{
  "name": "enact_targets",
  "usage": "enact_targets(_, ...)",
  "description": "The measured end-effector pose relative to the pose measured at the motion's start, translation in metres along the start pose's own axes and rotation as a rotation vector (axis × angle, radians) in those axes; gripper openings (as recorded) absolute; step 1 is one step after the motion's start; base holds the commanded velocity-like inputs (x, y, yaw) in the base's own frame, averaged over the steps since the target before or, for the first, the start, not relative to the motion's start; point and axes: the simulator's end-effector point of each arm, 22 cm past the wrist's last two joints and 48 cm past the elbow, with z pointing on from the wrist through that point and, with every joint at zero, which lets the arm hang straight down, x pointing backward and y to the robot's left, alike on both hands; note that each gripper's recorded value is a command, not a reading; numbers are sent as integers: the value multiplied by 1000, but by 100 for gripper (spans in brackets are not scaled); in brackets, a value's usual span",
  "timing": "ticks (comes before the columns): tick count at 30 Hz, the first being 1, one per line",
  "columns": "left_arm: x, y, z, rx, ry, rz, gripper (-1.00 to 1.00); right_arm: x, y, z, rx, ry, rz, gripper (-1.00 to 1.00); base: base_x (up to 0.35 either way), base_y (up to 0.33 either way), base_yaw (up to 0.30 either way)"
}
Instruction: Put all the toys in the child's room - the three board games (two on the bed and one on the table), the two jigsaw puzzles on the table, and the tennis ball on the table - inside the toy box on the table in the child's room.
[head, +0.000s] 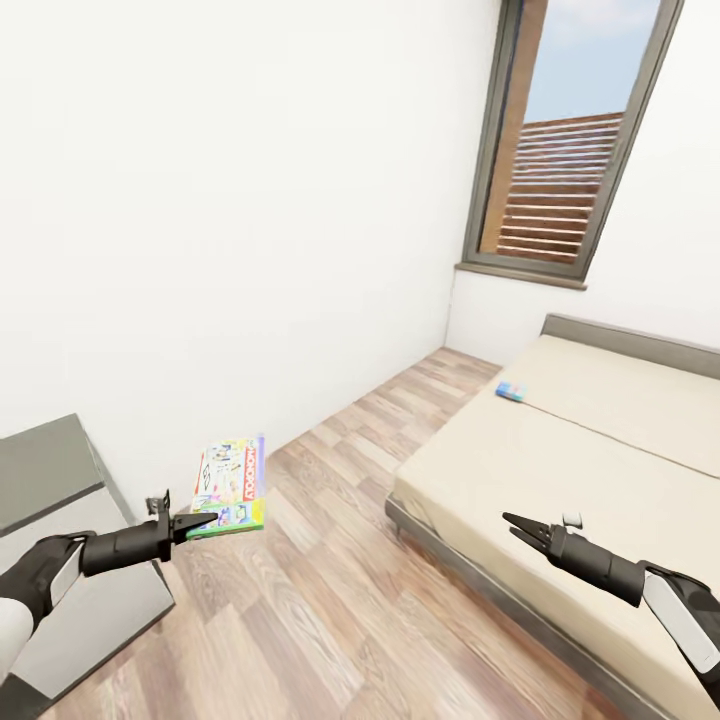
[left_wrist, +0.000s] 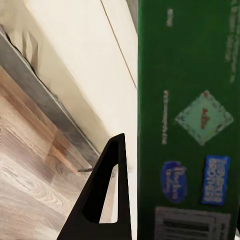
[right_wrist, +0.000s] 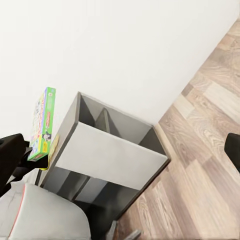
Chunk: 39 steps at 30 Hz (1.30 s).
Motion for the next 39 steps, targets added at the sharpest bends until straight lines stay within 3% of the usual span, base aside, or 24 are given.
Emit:
enact_targets(12,-3,-6,-2,13,-9,6,-100,-1,3,0,-2,0,1,100,-13,-30,292)
enact_targets(24,-2,-6,-1,15,-7,8,-100,1,4,2,-6,3,2,100,121,-251,292)
enact_targets(39,-9,-22,-9,14,-14,5,-100,-6,19,-1,-5,4,2,100,11,-17,292)
